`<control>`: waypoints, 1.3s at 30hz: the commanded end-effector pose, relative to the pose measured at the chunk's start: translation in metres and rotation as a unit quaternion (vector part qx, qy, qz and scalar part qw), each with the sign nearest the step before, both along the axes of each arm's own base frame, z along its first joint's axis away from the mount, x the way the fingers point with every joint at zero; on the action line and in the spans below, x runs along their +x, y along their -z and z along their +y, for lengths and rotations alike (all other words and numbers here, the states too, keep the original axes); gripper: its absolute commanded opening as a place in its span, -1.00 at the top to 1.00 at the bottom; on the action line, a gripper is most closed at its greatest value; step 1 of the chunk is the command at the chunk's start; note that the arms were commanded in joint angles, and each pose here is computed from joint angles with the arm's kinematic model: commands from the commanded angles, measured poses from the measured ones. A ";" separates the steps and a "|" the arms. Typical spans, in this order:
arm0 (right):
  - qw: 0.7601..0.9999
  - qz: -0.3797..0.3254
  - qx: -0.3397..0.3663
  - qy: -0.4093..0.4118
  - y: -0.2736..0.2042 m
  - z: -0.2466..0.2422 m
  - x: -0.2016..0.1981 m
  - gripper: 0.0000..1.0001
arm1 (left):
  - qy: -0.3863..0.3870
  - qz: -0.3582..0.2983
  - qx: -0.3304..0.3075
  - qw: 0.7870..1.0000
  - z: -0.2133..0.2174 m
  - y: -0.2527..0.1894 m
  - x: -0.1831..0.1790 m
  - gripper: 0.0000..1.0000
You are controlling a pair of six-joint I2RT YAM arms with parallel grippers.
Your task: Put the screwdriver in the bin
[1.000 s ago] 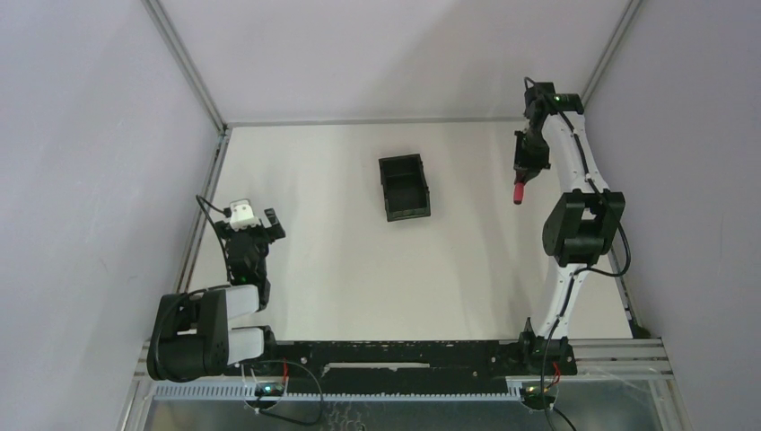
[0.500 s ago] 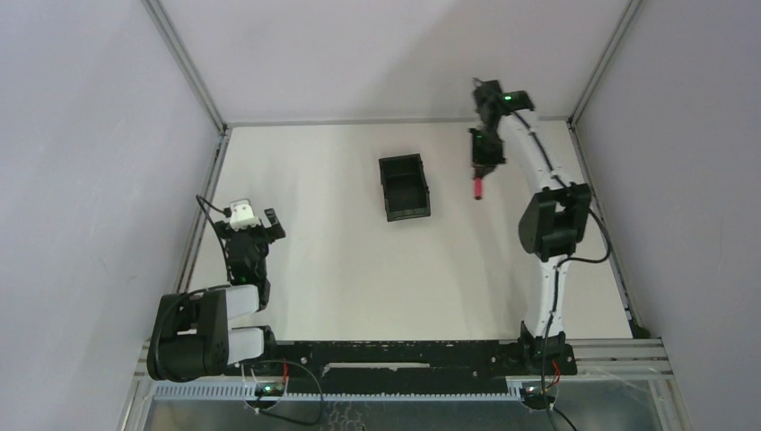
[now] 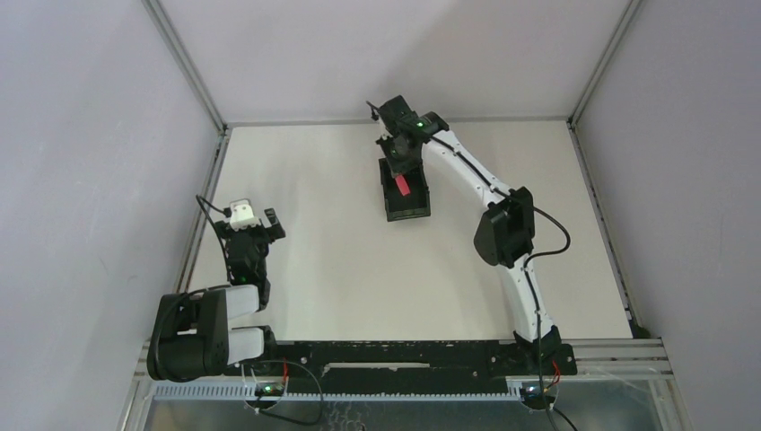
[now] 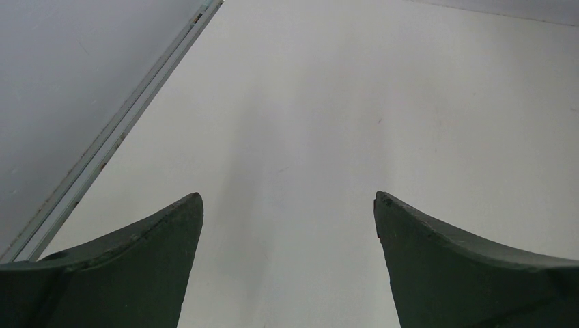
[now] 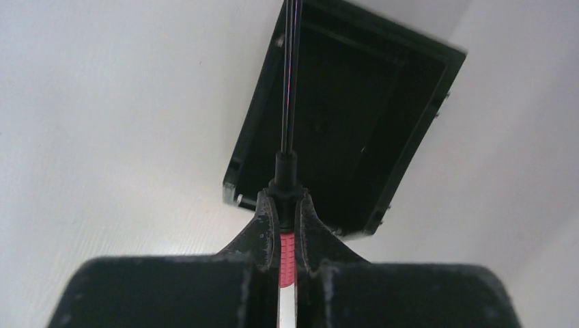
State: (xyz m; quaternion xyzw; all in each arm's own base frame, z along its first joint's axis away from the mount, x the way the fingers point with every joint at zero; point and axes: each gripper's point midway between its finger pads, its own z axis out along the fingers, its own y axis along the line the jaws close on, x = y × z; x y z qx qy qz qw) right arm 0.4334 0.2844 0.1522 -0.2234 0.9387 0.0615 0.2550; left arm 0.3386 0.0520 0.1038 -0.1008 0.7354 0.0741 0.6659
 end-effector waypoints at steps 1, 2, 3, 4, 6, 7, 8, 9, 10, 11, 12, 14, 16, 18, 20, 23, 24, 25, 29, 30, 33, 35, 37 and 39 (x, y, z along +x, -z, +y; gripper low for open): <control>0.996 -0.079 -0.035 -0.021 -0.002 -0.003 0.038 1.00 | 0.002 -0.044 0.012 0.999 0.000 -0.031 0.015 -1.00; 0.995 -0.078 -0.048 -0.030 0.006 -0.004 0.038 1.00 | 0.002 -0.044 0.012 0.999 0.000 -0.031 0.015 -1.00; 0.995 -0.077 -0.061 -0.036 0.013 -0.004 0.038 1.00 | 0.002 -0.044 0.011 0.999 0.000 -0.031 0.015 -1.00; 0.994 -0.074 -0.073 -0.040 0.021 -0.005 0.037 1.00 | 0.002 -0.044 0.011 0.999 0.000 -0.031 0.015 -1.00; 0.993 -0.065 -0.091 -0.043 0.037 -0.005 0.034 1.00 | 0.002 -0.044 0.011 0.999 0.000 -0.031 0.015 -1.00; 0.993 -0.060 -0.094 -0.044 0.044 -0.005 0.033 1.00 | 0.002 -0.044 0.011 0.999 0.000 -0.031 0.015 -1.00; 0.993 -0.055 -0.095 -0.046 0.050 -0.004 0.031 1.00 | 0.002 -0.044 0.011 0.999 0.000 -0.031 0.015 -1.00; 0.993 -0.050 -0.094 -0.048 0.056 -0.003 0.029 1.00 | 0.002 -0.044 0.011 0.999 0.000 -0.031 0.015 -1.00; 0.993 -0.047 -0.095 -0.049 0.061 -0.003 0.027 1.00 | 0.001 -0.044 0.011 0.999 0.000 -0.031 0.015 -1.00; 0.993 -0.045 -0.095 -0.049 0.063 -0.003 0.025 1.00 | 0.002 -0.044 0.011 0.999 0.000 -0.031 0.015 -1.00; 0.993 -0.042 -0.096 -0.048 0.067 -0.003 0.024 0.94 | 0.002 -0.044 0.011 0.999 0.000 -0.032 0.015 -1.00; 0.994 -0.041 -0.095 -0.043 0.068 -0.003 0.023 0.65 | 0.002 -0.044 0.011 0.999 0.000 -0.031 0.015 -0.99; 0.994 -0.044 -0.092 -0.037 0.066 -0.002 0.024 0.35 | 0.002 -0.044 0.011 0.999 0.000 -0.031 0.015 -1.00; 0.995 -0.048 -0.084 -0.035 0.060 0.000 0.023 0.20 | 0.002 -0.044 0.011 0.999 0.000 -0.031 0.015 -1.00; 0.995 -0.054 -0.072 -0.033 0.050 0.003 0.023 0.14 | 0.002 -0.044 0.011 0.999 0.000 -0.031 0.015 -1.00; 0.996 -0.074 -0.049 -0.023 0.027 0.007 0.024 0.13 | 0.002 -0.044 0.011 0.999 0.000 -0.031 0.015 -1.00; 0.995 -0.082 -0.043 -0.019 0.017 0.006 0.024 0.14 | 0.001 -0.044 0.012 0.999 0.000 -0.031 0.015 -1.00; 0.995 -0.093 -0.035 -0.015 0.004 0.006 0.024 0.14 | 0.001 -0.044 0.011 0.999 0.000 -0.031 0.015 -1.00; 0.991 -0.135 -0.004 -0.001 -0.044 0.001 0.019 0.07 | 0.002 -0.044 0.011 0.999 0.000 -0.032 0.015 -1.00; 0.989 -0.147 0.002 0.005 -0.054 -0.001 0.018 -0.11 | 0.002 -0.044 0.011 0.999 0.000 -0.031 0.015 -1.00; 0.982 -0.184 0.027 0.016 -0.082 -0.012 0.009 -0.98 | 0.001 -0.044 0.011 0.999 0.000 -0.031 0.015 -1.00; 0.978 -0.202 0.050 0.008 -0.097 -0.015 -0.001 -0.99 | 0.001 -0.044 0.011 0.999 0.000 -0.031 0.015 -1.00; 0.972 -0.222 0.079 0.007 -0.112 -0.020 -0.013 -0.99 | 0.002 -0.044 0.011 0.999 0.000 -0.031 0.015 -1.00; 0.966 -0.234 0.111 0.012 -0.120 -0.028 -0.026 -0.99 | 0.002 -0.044 0.011 0.999 0.000 -0.031 0.015 -1.00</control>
